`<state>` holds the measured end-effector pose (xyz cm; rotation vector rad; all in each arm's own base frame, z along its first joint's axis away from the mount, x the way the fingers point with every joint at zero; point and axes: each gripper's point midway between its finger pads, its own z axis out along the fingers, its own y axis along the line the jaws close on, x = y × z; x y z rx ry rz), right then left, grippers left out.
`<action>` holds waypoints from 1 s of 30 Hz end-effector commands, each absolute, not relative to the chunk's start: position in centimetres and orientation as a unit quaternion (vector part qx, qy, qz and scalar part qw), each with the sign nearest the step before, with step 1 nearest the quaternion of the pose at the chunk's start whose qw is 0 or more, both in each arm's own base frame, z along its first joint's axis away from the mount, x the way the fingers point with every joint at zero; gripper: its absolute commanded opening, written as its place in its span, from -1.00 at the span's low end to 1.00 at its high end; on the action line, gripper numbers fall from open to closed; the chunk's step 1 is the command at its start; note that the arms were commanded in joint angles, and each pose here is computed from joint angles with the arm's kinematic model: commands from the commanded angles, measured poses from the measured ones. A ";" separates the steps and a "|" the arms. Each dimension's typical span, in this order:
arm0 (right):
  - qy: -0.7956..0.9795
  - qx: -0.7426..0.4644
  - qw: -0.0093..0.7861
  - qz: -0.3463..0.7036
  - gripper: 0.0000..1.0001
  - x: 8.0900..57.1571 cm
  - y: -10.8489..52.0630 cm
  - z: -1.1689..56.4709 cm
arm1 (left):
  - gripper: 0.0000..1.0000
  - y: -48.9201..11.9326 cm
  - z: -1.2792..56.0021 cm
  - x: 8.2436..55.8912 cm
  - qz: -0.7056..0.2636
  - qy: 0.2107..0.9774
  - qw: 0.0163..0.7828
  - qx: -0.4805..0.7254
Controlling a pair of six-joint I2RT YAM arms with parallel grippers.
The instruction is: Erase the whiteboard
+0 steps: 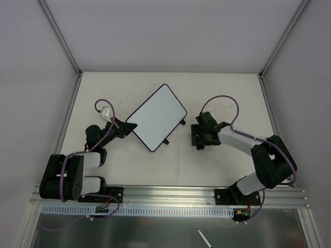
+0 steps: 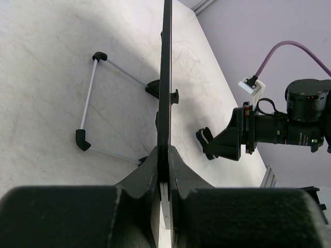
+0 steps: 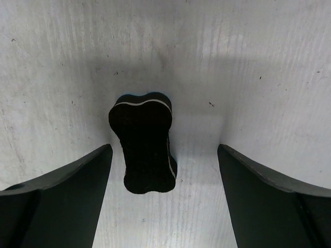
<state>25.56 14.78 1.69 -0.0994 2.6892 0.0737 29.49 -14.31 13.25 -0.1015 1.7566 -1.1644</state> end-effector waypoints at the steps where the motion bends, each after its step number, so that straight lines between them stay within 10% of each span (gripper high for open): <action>1: 0.969 -0.031 0.245 0.029 0.75 26.1 14.8 3.2 | -0.90 -14.5 13.7 29.2 -0.468 0.715 0.519 0.004; 20: 0.961 -0.037 0.268 0.054 0.75 25.9 15.0 4.2 | -0.12 -14.3 13.7 29.2 -0.463 0.717 0.522 0.000; 30: 0.932 -0.040 0.351 0.080 0.76 26.3 14.6 8.6 | 0.79 -12.7 13.7 29.7 -0.435 0.723 0.535 -0.034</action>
